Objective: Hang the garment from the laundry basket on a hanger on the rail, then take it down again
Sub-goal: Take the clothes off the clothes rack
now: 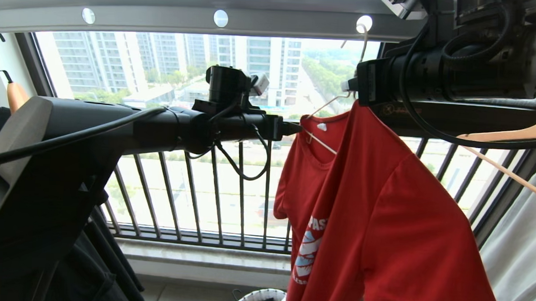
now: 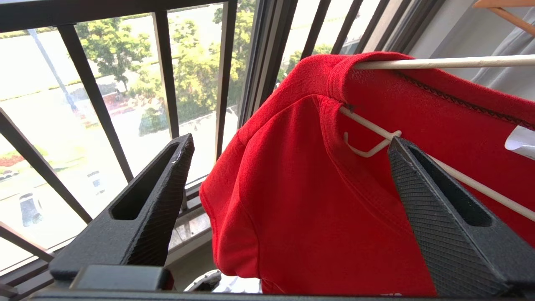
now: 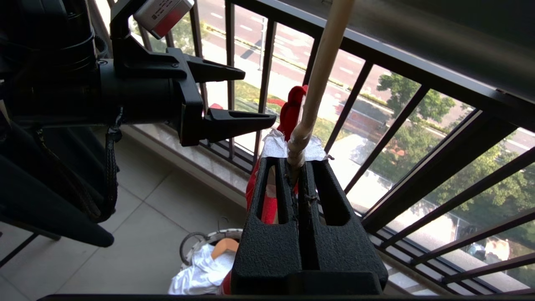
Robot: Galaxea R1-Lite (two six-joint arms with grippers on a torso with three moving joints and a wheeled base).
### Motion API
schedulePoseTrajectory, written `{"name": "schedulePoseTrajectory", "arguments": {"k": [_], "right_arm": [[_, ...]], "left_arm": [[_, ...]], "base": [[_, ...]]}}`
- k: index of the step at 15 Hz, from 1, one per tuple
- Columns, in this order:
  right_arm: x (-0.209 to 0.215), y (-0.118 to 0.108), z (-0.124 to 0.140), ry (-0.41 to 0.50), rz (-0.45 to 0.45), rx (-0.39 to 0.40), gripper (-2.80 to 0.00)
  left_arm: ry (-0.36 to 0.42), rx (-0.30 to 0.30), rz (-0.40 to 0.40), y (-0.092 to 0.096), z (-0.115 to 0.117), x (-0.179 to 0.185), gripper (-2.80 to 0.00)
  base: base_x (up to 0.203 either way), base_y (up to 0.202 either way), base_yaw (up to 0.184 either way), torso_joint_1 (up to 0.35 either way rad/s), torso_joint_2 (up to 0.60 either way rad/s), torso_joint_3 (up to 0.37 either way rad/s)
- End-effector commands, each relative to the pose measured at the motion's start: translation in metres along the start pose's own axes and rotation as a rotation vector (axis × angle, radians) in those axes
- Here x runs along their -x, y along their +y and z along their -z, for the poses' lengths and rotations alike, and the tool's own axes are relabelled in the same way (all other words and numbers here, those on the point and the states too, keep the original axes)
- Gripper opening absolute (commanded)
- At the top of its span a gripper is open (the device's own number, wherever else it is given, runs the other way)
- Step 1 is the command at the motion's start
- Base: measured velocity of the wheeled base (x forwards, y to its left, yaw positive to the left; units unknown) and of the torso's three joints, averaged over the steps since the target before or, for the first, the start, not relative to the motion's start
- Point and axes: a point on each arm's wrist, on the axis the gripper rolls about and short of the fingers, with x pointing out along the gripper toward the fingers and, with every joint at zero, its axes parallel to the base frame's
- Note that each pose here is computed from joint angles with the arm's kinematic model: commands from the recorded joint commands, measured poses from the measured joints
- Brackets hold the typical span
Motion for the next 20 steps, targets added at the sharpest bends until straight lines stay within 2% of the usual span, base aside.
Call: {"name": "schedulePoseTrajectory", "arguments": {"k": [1,4,7,14,15,20], "right_arm": [[0.006,0.0,0.0,0.001,-0.013,0.001,-2.8],[0.014,0.005,0.0,-0.002,-0.031,0.001,-2.8],[0.019,0.011,0.0,-0.004,-0.054,0.004,-2.8],[0.021,0.012,-0.001,-0.007,-0.06,0.007,-2.8],[0.021,0.012,-0.001,-0.008,-0.06,0.007,-2.8],[0.019,0.012,0.0,-0.005,-0.059,0.007,-2.8]], "left_arm": [[0.004,0.003,-0.001,0.001,0.002,-0.001,0.0],[0.01,0.005,-0.005,0.002,0.004,-0.003,0.0],[0.002,0.002,-0.07,0.004,0.005,-0.004,0.0],[0.001,-0.001,-0.075,0.004,0.005,-0.004,0.0],[0.001,-0.001,-0.075,0.004,0.005,-0.004,-2.8],[-0.009,-0.004,-0.073,0.002,0.001,0.0,-2.8]], "base": [[0.0,0.0,0.0,0.0,0.0,0.0],[0.0,0.0,0.0,0.0,0.0,0.0],[0.0,0.0,0.0,0.0,0.0,0.0],[0.0,0.0,0.0,0.0,0.0,0.0],[0.0,0.0,0.0,0.0,0.0,0.0],[0.0,0.0,0.0,0.0,0.0,0.0]]}}
